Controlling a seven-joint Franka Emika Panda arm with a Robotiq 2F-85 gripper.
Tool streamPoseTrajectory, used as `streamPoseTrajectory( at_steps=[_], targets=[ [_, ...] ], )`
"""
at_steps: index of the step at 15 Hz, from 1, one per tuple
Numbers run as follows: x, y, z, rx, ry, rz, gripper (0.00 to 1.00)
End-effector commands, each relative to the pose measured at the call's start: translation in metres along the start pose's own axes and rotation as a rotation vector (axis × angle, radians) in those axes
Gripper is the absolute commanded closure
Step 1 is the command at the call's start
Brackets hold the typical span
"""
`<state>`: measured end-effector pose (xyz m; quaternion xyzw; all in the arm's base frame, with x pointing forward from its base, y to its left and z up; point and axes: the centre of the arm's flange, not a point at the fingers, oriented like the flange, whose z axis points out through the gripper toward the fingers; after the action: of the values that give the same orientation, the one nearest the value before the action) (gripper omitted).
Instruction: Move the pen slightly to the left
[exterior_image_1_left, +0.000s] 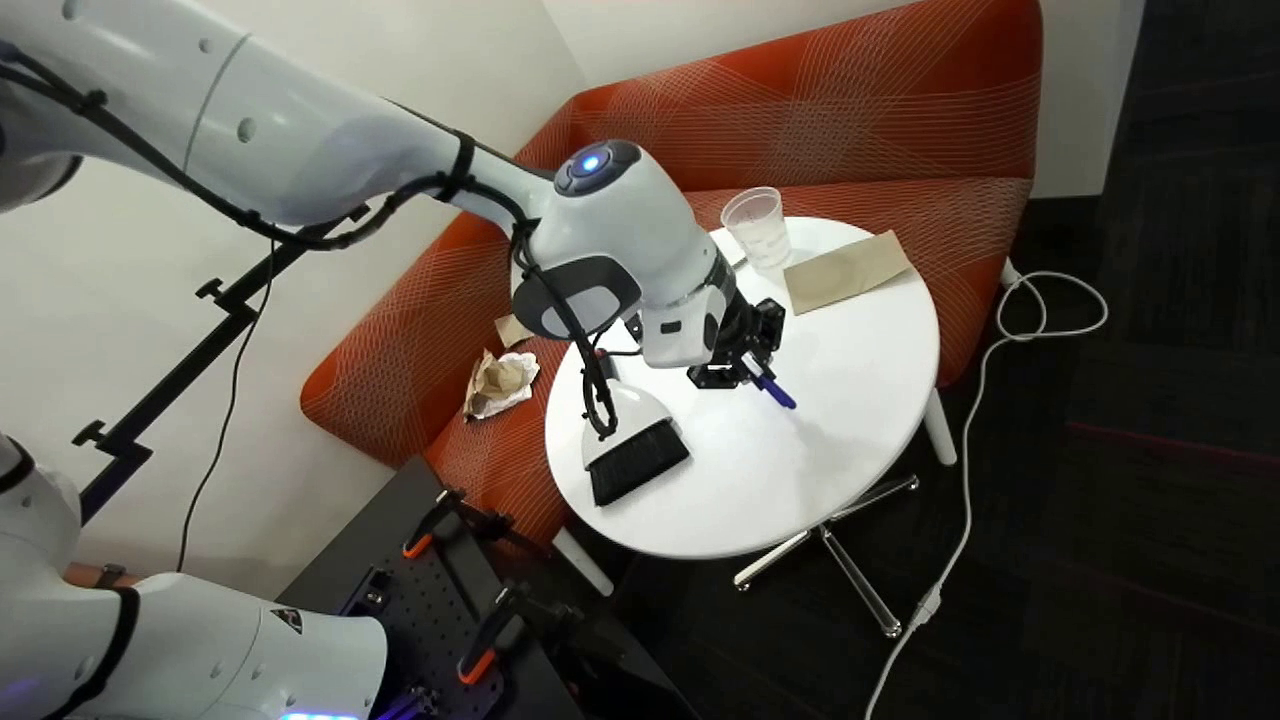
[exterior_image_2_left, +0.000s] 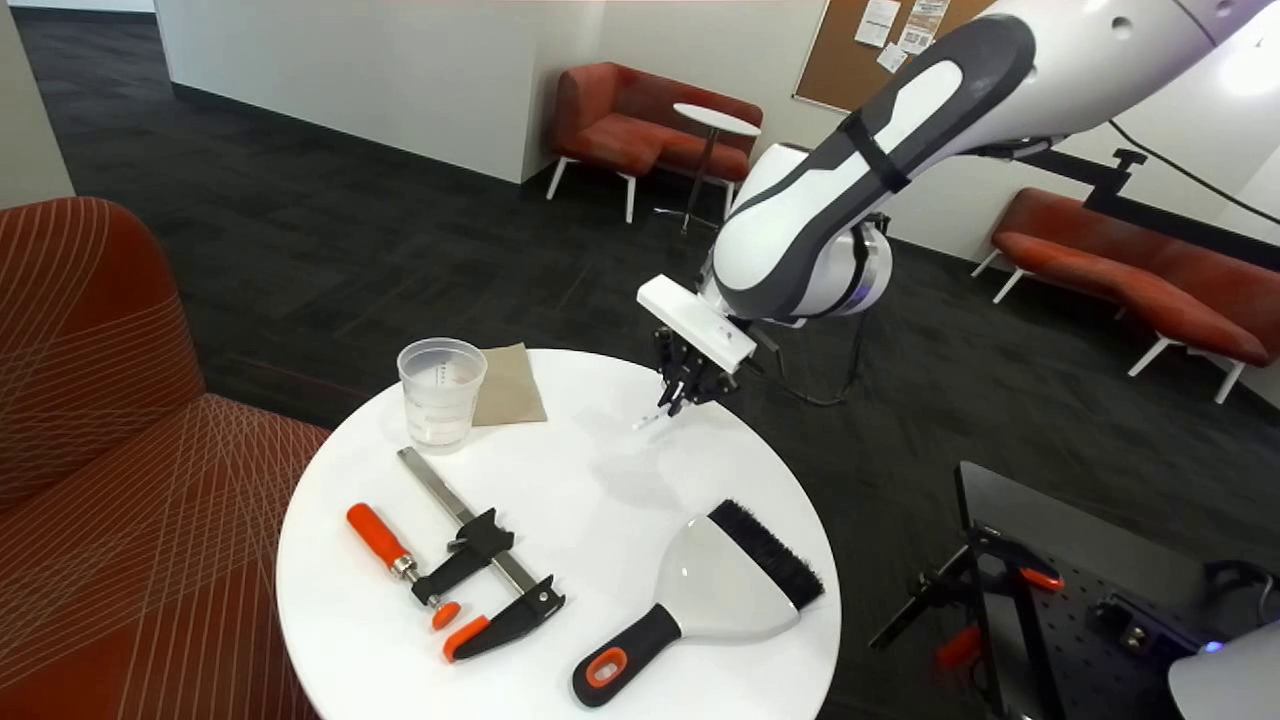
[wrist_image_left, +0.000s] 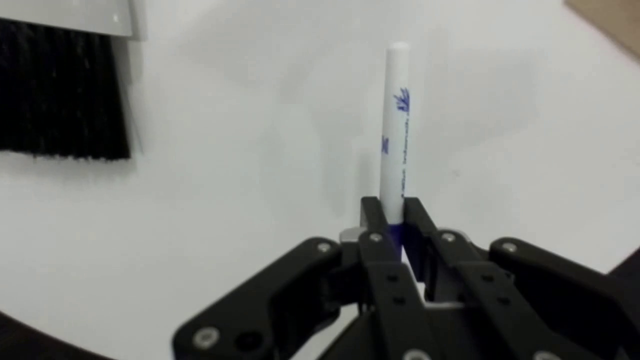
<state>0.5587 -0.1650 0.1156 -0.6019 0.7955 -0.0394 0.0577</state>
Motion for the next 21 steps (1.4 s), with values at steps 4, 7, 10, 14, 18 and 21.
streamPoseTrajectory(
  at_steps=[4, 7, 10, 14, 18, 21],
  targets=[
    [-0.047, -0.058, -0.033, 0.036, 0.005, -0.109, 0.96],
    [-0.072, -0.072, -0.029, 0.030, 0.003, -0.150, 0.96],
    [-0.096, -0.078, -0.018, 0.021, 0.005, -0.175, 0.96],
    [-0.124, -0.078, -0.001, 0.008, -0.009, -0.219, 0.96],
    [-0.147, -0.069, 0.014, -0.012, -0.028, -0.258, 0.96],
    [-0.157, -0.065, 0.022, -0.020, -0.026, -0.275, 0.96]
  ],
)
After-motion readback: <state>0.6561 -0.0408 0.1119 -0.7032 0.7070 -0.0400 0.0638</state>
